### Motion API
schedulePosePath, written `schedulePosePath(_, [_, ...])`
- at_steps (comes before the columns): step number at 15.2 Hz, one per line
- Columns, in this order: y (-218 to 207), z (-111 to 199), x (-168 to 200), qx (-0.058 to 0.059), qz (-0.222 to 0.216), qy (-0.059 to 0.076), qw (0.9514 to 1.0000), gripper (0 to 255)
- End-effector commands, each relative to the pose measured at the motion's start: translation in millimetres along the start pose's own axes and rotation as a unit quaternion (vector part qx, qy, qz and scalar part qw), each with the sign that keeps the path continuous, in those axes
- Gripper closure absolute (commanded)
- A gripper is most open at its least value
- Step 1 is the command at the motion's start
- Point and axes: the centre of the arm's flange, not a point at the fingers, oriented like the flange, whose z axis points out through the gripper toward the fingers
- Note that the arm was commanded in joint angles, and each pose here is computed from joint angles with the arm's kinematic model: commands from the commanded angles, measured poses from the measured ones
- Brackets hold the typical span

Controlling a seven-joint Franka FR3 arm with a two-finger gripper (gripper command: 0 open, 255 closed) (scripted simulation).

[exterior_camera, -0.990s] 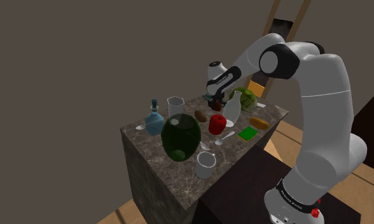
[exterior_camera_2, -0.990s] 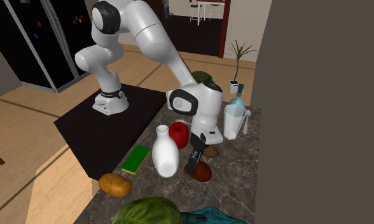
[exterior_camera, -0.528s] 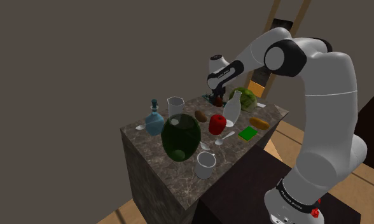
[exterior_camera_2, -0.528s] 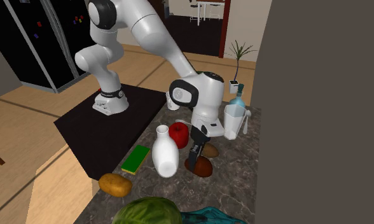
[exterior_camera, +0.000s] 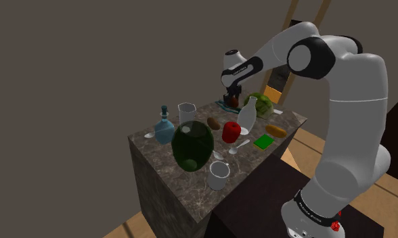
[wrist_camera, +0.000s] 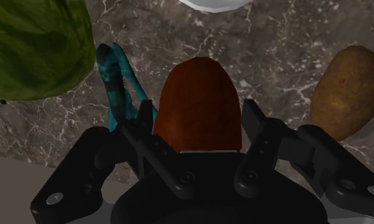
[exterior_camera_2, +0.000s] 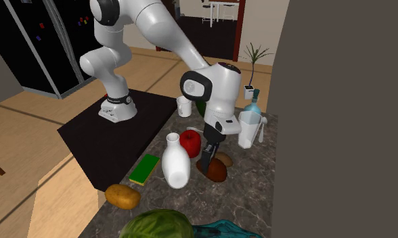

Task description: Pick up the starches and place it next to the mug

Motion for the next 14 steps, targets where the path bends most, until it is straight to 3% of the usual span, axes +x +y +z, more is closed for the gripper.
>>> schedulePosePath(1, [3, -10, -2, 0.000, 0.000, 0.000, 1.0000, 255])
schedulePosePath(9, [16, -48, -4, 0.000, 0.000, 0.000, 1.0000, 255])
schedulePosePath(14, [-43, -68, -25, 0.000, 0.000, 0.000, 1.0000, 255])
